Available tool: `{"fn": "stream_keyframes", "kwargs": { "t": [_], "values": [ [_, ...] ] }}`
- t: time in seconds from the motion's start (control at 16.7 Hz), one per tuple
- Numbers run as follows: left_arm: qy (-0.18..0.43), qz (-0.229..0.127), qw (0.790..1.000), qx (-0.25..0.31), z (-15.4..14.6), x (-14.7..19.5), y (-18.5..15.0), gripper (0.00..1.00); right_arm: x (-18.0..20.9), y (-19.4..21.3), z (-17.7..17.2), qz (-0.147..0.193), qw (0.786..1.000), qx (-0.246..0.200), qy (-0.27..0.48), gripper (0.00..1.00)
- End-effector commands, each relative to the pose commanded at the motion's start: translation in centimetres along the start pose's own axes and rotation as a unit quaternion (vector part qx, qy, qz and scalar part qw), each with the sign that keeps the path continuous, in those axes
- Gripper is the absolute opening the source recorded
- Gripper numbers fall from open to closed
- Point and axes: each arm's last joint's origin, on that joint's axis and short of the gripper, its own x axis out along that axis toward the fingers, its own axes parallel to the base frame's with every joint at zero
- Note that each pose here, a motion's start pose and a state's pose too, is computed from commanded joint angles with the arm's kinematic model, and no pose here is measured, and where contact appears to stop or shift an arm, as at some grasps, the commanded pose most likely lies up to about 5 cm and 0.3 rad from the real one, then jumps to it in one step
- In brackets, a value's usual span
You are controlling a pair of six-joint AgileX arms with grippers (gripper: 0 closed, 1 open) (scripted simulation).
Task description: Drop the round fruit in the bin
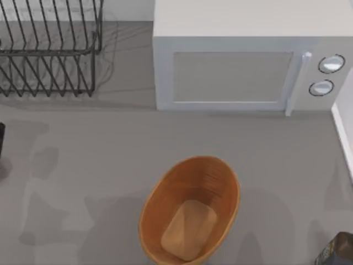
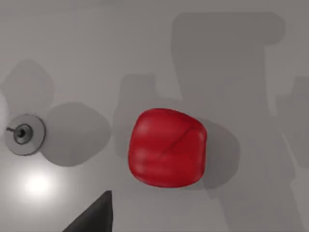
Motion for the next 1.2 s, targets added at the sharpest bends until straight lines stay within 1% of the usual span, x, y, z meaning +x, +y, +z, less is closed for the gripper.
{"fn": "stream_keyframes", "kwargs": {
  "t": [0.12,0.3,0.42,0.54,0.72,1.2],
  "values": [
    [0.075,-0.020,0.997,0.011,1.8,2.2,1.3,1.00,0.0,0.0,0.0,0.000,1.000,0.000,0.000,1.00],
    [0.165,-0.052,0.985,0.024,3.7,5.7,3.1,1.00,0.0,0.0,0.0,0.000,1.000,0.000,0.000,1.00],
    [0.211,-0.072,0.974,0.029,4.5,8.1,4.2,1.00,0.0,0.0,0.0,0.000,1.000,0.000,0.000,1.00],
    [0.242,-0.088,0.966,0.032,5.0,9.9,5.0,1.00,0.0,0.0,0.0,0.000,1.000,0.000,0.000,1.00],
    [0.264,-0.100,0.959,0.034,5.4,11.3,5.8,1.00,0.0,0.0,0.0,0.000,1.000,0.000,0.000,1.00],
    [0.268,-0.101,0.957,0.036,5.3,11.6,5.7,1.00,0.0,0.0,0.0,0.000,1.000,0.000,0.000,1.00]
  ]
}}
